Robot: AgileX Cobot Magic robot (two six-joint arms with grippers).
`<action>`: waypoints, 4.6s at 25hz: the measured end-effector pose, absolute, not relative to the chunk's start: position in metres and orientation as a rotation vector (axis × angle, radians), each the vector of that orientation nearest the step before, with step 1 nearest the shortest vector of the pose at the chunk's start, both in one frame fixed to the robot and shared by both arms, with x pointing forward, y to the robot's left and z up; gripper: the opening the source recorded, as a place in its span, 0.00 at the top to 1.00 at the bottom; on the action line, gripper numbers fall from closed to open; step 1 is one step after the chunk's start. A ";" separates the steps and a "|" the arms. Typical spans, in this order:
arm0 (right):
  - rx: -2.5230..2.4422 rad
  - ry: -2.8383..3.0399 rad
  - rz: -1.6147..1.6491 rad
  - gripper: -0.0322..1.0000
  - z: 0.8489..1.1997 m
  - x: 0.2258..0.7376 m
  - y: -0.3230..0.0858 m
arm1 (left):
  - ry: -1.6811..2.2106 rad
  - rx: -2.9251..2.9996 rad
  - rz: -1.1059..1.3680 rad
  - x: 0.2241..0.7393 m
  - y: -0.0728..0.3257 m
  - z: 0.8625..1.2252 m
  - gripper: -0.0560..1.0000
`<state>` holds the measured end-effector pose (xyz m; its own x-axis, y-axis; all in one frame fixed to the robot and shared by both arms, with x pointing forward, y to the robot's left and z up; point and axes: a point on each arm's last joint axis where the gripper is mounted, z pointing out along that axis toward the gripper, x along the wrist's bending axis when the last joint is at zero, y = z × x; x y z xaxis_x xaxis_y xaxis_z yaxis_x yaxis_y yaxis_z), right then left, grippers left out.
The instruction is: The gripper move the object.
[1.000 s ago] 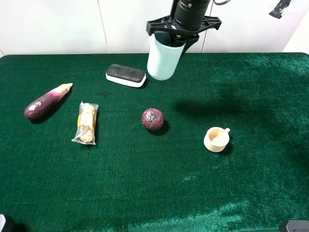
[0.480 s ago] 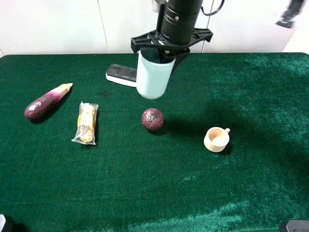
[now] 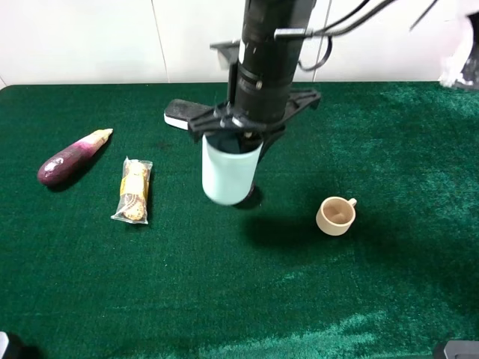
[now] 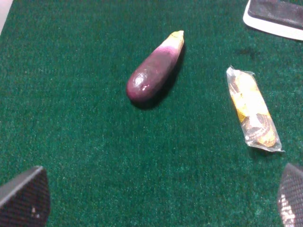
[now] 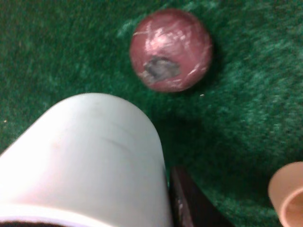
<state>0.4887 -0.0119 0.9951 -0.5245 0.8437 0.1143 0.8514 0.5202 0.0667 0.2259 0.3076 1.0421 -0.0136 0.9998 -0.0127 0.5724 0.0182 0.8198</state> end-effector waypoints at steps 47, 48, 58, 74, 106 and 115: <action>-1.621 -2.638 -0.150 0.95 0.910 0.461 -0.028 | 1.658 1.624 0.851 0.226 0.308 1.042 0.02; -1.621 -2.637 -0.145 0.95 0.910 0.461 -0.028 | 1.658 1.624 0.851 0.226 0.308 1.042 0.02; -1.620 -2.631 -0.108 0.59 0.910 0.460 -0.030 | 1.658 1.624 0.851 0.226 0.308 1.042 0.02; -1.630 -2.580 -0.062 0.43 0.919 0.453 -0.032 | 1.658 1.624 0.851 0.226 0.308 1.042 0.02; -1.802 -2.512 -0.467 0.43 1.065 0.422 -0.085 | 1.658 1.624 0.851 0.226 0.308 1.042 0.02; -1.817 -2.542 -0.477 0.43 1.095 0.426 -0.090 | 1.658 1.624 0.851 0.226 0.308 1.042 0.02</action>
